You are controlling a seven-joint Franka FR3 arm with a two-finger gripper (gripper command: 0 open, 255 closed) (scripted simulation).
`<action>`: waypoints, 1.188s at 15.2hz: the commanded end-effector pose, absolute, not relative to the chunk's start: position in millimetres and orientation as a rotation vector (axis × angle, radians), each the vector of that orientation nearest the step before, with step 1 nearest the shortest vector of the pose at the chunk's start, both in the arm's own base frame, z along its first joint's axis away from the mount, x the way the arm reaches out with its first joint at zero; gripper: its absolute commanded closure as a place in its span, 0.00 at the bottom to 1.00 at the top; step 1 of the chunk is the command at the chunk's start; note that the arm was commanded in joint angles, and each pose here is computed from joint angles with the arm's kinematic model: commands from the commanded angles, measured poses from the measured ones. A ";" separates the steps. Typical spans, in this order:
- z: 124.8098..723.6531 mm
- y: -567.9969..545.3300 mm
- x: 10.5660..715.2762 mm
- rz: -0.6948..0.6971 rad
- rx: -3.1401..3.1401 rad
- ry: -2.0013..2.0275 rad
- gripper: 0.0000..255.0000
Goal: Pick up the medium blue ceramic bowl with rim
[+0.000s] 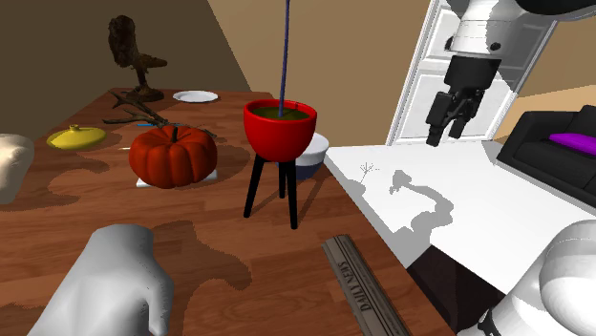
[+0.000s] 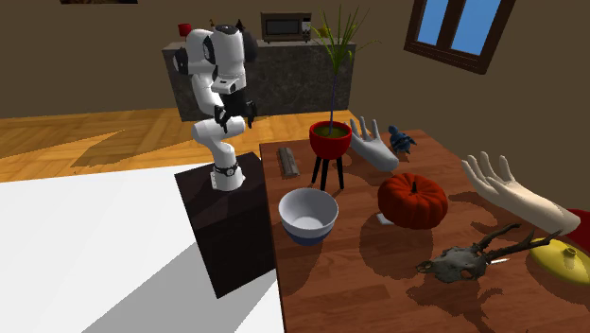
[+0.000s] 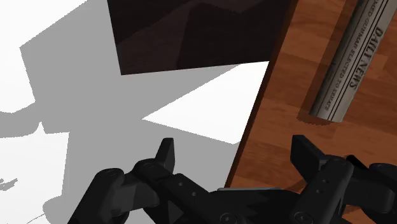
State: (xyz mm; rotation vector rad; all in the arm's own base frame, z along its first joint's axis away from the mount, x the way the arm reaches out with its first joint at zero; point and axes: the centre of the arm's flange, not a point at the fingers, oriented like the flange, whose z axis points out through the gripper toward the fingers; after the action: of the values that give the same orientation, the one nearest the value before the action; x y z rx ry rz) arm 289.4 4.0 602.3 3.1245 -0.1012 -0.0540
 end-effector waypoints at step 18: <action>521.8 -11.7 494.5 -0.028 3.236 -0.338 0.00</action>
State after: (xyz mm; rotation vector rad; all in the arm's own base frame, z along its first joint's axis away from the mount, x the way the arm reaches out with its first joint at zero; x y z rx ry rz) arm 480.7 -11.5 528.2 3.2297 -0.3228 -0.0301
